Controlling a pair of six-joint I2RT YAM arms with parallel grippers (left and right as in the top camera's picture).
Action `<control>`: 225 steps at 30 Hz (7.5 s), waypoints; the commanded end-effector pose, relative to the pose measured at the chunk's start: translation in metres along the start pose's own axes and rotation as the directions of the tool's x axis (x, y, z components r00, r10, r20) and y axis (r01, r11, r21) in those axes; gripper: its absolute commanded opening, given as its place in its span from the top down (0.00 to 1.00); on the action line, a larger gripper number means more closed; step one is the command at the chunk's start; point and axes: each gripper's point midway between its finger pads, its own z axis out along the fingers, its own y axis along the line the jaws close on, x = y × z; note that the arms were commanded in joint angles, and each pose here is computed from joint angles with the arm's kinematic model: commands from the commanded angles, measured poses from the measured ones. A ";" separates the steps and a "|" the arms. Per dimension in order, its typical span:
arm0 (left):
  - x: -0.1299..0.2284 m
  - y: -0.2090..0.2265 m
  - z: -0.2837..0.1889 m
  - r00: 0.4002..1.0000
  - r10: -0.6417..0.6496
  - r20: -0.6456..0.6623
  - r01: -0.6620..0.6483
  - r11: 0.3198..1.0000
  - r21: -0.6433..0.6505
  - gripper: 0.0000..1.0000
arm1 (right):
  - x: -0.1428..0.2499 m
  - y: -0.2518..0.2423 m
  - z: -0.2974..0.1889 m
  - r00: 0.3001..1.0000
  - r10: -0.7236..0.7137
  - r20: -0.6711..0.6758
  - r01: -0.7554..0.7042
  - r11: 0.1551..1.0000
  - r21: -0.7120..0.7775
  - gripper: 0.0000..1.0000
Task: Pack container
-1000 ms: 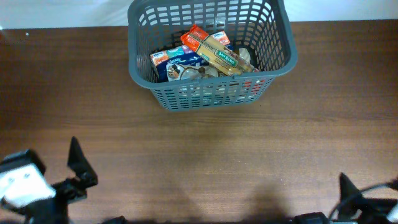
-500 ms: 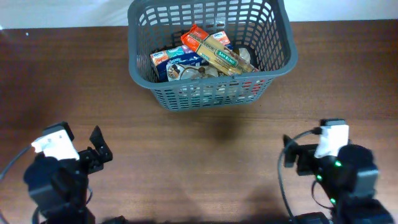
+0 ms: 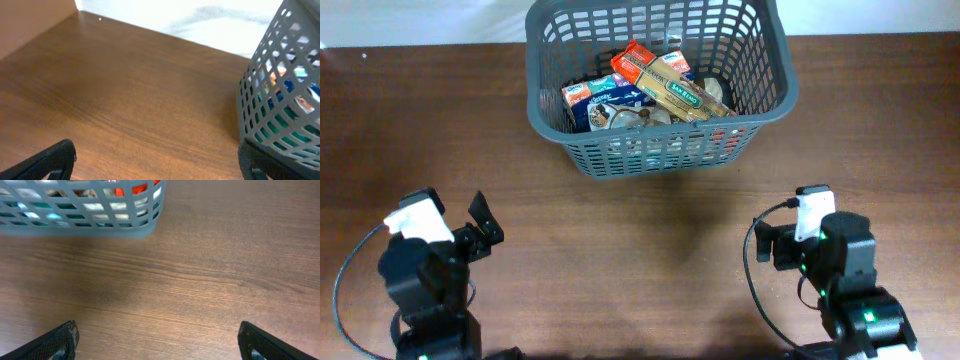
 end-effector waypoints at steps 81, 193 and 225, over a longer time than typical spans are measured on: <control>0.016 0.004 0.018 0.997 -0.037 -0.065 0.036 0.999 -0.017 0.01 | -0.043 -0.033 -0.088 0.824 -0.074 0.562 -0.023 0.986 0.164 0.01; 0.021 -0.077 -0.034 0.903 -0.022 0.429 -0.160 0.910 0.382 0.01 | -0.001 -0.015 -0.014 0.795 -0.074 0.602 0.053 0.997 0.053 0.01; 0.090 -0.077 -0.003 0.935 0.097 0.340 -0.228 0.900 0.371 0.01 | -0.001 -0.015 -0.014 0.795 -0.074 0.602 0.053 0.997 0.052 0.01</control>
